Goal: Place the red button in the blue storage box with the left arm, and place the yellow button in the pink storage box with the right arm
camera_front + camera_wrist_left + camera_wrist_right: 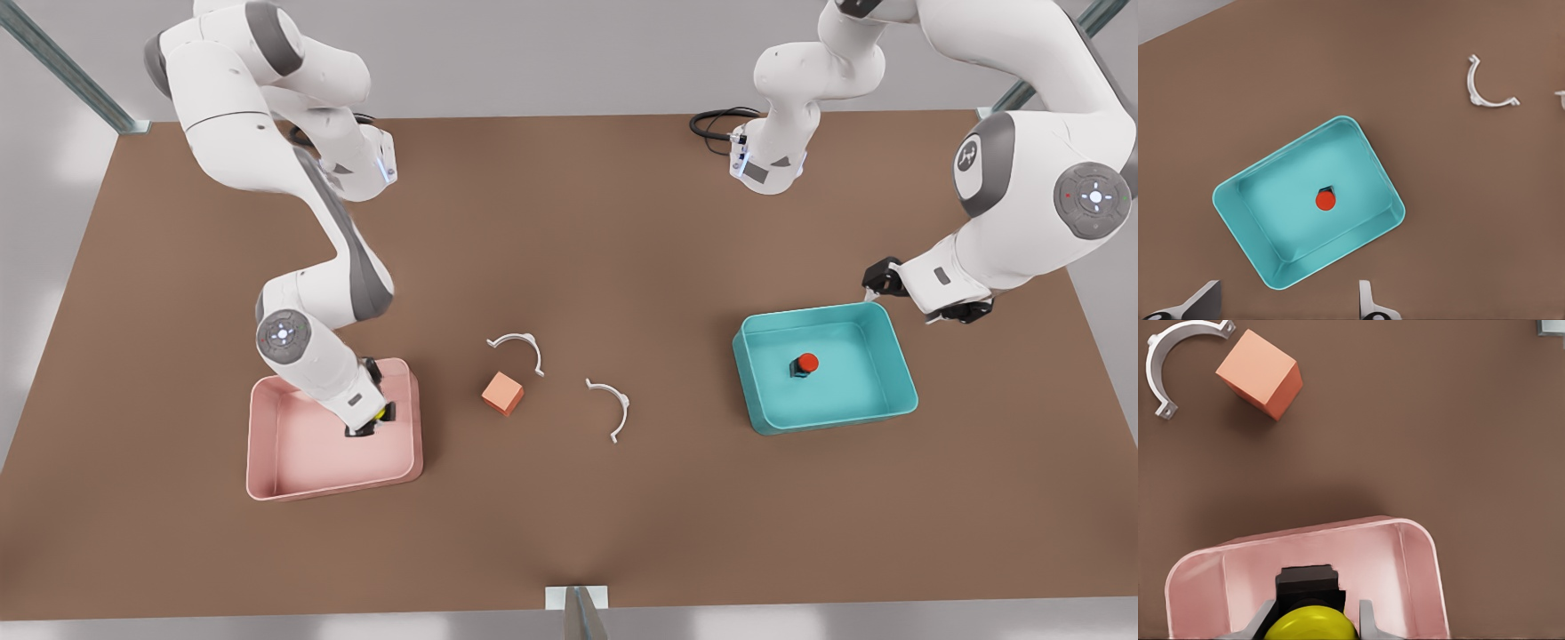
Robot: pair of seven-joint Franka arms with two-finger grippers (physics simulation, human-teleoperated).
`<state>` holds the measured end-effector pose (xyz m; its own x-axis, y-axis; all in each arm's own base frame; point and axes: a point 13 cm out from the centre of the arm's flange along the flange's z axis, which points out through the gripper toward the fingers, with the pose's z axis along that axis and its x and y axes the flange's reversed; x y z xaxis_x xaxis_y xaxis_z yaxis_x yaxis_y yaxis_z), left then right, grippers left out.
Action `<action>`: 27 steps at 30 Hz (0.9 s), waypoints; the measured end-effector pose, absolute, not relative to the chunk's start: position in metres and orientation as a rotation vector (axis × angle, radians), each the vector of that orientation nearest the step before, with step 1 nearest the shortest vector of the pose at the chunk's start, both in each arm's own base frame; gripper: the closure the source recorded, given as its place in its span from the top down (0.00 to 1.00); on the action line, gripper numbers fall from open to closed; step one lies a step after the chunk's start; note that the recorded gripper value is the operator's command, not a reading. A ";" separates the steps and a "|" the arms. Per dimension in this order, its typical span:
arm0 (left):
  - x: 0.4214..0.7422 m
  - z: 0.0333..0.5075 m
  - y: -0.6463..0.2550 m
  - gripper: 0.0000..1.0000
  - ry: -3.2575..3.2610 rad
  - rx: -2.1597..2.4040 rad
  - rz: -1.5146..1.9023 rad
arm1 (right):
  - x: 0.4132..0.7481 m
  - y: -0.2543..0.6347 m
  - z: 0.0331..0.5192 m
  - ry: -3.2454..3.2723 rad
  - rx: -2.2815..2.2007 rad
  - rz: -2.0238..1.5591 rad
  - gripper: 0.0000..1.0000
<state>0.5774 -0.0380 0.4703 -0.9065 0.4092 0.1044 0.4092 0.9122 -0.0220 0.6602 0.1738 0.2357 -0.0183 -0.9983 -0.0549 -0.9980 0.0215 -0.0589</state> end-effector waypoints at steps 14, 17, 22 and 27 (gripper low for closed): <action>0.575 0.471 -0.037 1.00 -2.946 -0.698 0.005 | 0.667 0.058 0.158 2.436 -2.000 0.129 1.00; 0.574 0.472 -0.035 1.00 -2.945 -0.702 0.004 | 0.705 0.077 0.203 2.343 -1.984 0.039 1.00; 0.573 0.475 -0.036 1.00 -2.948 -0.713 0.002 | 0.694 0.113 0.456 2.232 -1.780 -0.299 1.00; 0.573 0.476 -0.037 1.00 -2.947 -0.719 0.000 | 0.619 0.081 0.499 2.606 -1.424 -0.176 1.00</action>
